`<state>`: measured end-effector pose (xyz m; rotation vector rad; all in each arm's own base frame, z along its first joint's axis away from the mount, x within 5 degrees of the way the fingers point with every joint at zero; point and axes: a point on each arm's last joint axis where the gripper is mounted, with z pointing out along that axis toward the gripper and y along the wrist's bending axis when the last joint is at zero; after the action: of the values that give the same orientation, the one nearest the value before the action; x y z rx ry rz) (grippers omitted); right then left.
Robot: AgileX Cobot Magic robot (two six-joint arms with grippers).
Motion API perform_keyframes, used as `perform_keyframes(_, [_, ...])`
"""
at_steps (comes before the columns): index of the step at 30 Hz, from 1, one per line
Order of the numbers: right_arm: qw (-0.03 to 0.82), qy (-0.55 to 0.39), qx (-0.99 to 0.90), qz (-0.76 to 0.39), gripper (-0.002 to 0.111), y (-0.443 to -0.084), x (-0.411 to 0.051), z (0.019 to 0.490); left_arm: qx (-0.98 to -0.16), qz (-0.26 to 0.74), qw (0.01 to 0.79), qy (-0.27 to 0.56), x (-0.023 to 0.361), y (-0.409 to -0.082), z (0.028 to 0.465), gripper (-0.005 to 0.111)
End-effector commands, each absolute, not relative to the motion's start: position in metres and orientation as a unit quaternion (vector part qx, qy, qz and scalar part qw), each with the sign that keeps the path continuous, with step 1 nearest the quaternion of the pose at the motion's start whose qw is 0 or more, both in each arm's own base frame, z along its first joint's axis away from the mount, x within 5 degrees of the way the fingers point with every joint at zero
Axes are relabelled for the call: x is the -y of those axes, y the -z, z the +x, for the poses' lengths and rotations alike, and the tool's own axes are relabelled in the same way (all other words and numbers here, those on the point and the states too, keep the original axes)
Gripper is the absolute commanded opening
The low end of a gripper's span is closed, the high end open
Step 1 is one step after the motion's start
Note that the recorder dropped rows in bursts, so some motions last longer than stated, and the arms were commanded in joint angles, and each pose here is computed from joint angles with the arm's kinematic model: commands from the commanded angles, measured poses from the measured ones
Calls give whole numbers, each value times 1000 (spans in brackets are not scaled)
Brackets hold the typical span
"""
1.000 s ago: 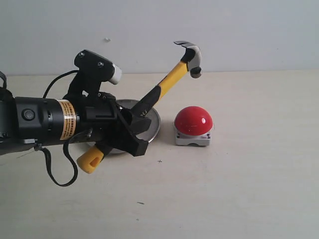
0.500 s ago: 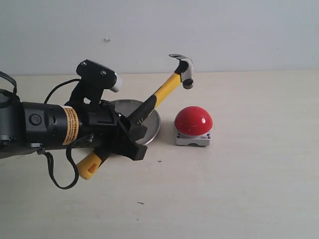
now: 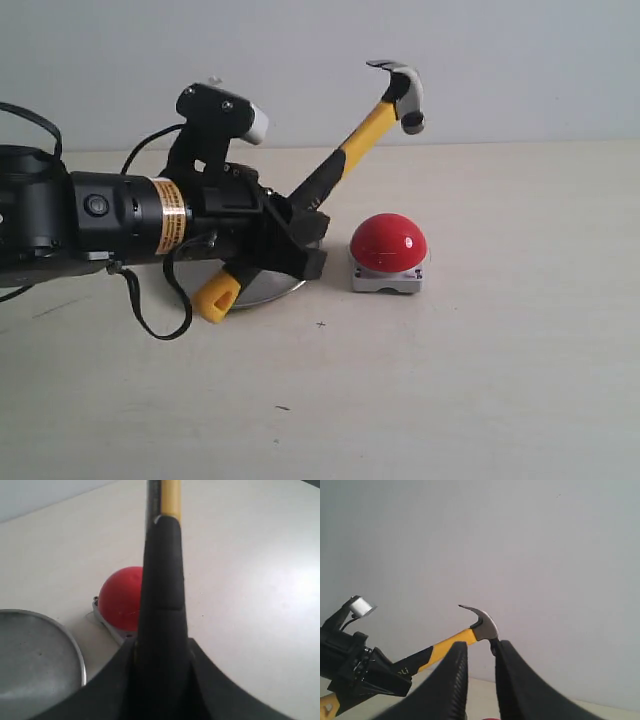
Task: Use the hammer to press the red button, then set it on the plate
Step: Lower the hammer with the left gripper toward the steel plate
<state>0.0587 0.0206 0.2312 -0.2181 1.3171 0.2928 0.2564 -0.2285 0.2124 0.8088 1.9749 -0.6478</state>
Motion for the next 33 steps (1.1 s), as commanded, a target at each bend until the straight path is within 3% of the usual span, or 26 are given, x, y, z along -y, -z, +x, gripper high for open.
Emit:
perform_keyframes(1, [781,-131,-601,-105,21,-231,-20,58,-817,308,408,267,232,-188,261,0])
perform_keyframes(3, [784,-132,-598,-104,21,-232,-20,58,-852,288,349,263,238,-147,264,0])
perform_keyframes(5, [787,-132,-593,-103,21,-233,-20,57,-862,297,324,253,241,-135,262,0])
perform_keyframes(10, [785,-135,-596,-101,21,-233,-20,57,-816,274,438,257,220,-234,251,0])
perform_keyframes(15, [769,-143,-616,-95,21,-228,-21,59,-790,253,494,260,196,-277,237,0])
perform_keyframes(23, [770,-142,-615,-96,21,-229,-20,58,-823,187,453,286,168,-239,256,0])
perform_keyframes(29, [770,-143,-615,-95,21,-229,-20,58,-777,144,410,455,158,-216,281,0])
perform_keyframes(33, [769,-143,-616,-95,21,-228,-21,59,-785,103,395,466,145,-191,297,0])
